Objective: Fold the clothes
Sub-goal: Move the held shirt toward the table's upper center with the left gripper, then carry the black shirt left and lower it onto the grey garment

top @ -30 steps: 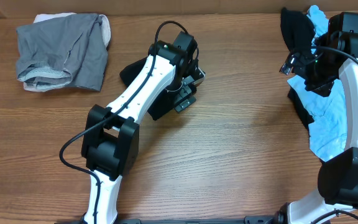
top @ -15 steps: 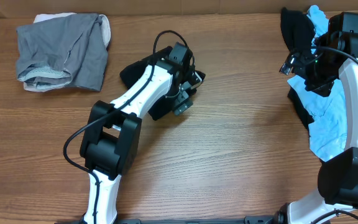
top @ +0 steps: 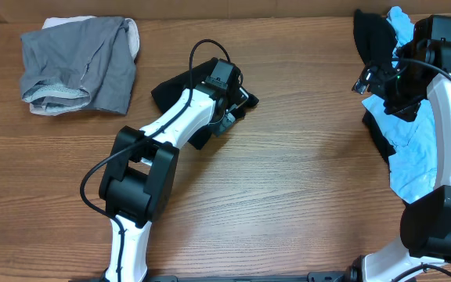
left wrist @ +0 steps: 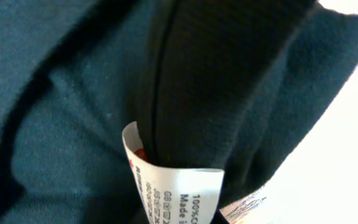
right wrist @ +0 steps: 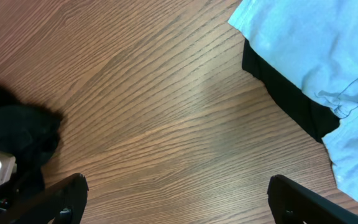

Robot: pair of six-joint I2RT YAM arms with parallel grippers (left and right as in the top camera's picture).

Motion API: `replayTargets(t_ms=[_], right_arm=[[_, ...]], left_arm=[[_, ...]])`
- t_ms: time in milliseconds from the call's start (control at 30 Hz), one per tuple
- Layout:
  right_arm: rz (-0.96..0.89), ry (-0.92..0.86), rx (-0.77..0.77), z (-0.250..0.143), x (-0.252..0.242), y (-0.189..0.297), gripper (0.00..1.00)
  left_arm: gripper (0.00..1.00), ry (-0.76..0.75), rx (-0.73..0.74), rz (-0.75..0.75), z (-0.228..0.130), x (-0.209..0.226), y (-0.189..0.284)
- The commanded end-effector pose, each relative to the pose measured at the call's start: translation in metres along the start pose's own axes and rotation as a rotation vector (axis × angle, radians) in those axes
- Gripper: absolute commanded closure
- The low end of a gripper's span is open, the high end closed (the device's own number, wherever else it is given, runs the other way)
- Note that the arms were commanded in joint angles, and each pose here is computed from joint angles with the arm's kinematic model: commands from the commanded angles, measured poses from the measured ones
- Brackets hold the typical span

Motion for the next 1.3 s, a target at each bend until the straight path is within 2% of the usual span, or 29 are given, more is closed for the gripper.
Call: replayTargets(t_ms=[0,167,300,333,567,800,1033,1067,1267], right_arm=[[0.010,0.013,-0.016,0.000,0.003,0.005,0.04],[0.009,0.012,-0.014,0.000,0.002,0.005,0.04],[0.008,0.011,-0.009,-0.001,0.002,0.005,0.04],[0.008,0.011,-0.008,-0.001,0.002,0.005,0.04],[0.005,0.009,0.001,-0.003,0.001,0.005,0.05],[0.004,0.008,0.006,-0.005,0.001,0.005,0.05],[-0.002,0.004,0.025,-0.009,0.000,0.005,0.05],[-0.004,0.003,0.032,-0.011,-0.001,0.005,0.05],[-0.007,0.000,0.042,-0.013,-0.001,0.006,0.05]], left_arm=[[0.96,0.155,0.006,0.023,0.005,0.007,0.009],[0.96,0.244,-0.055,0.047,0.040,0.037,0.072],[0.96,0.283,-0.139,0.089,0.061,0.071,0.143],[0.96,0.310,-0.190,0.133,0.066,0.092,0.176],[0.96,0.425,-0.335,0.358,0.055,0.174,0.262],[0.96,0.517,-0.313,0.535,0.004,0.262,0.279],[0.96,0.719,-0.321,0.698,-0.079,0.365,0.292],[0.96,0.755,-0.337,0.709,-0.098,0.386,0.290],[0.96,0.836,-0.314,0.687,-0.151,0.422,0.272]])
Point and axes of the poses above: each gripper's point midway between its finger pads, its own y axis back along the fingers, its own x axis along the line the jaws close on, z = x × y, the point moved 1 cm from there along y, back along the fingers, and after that the axes turned 2 degrees about y, right-handed, at the moved point
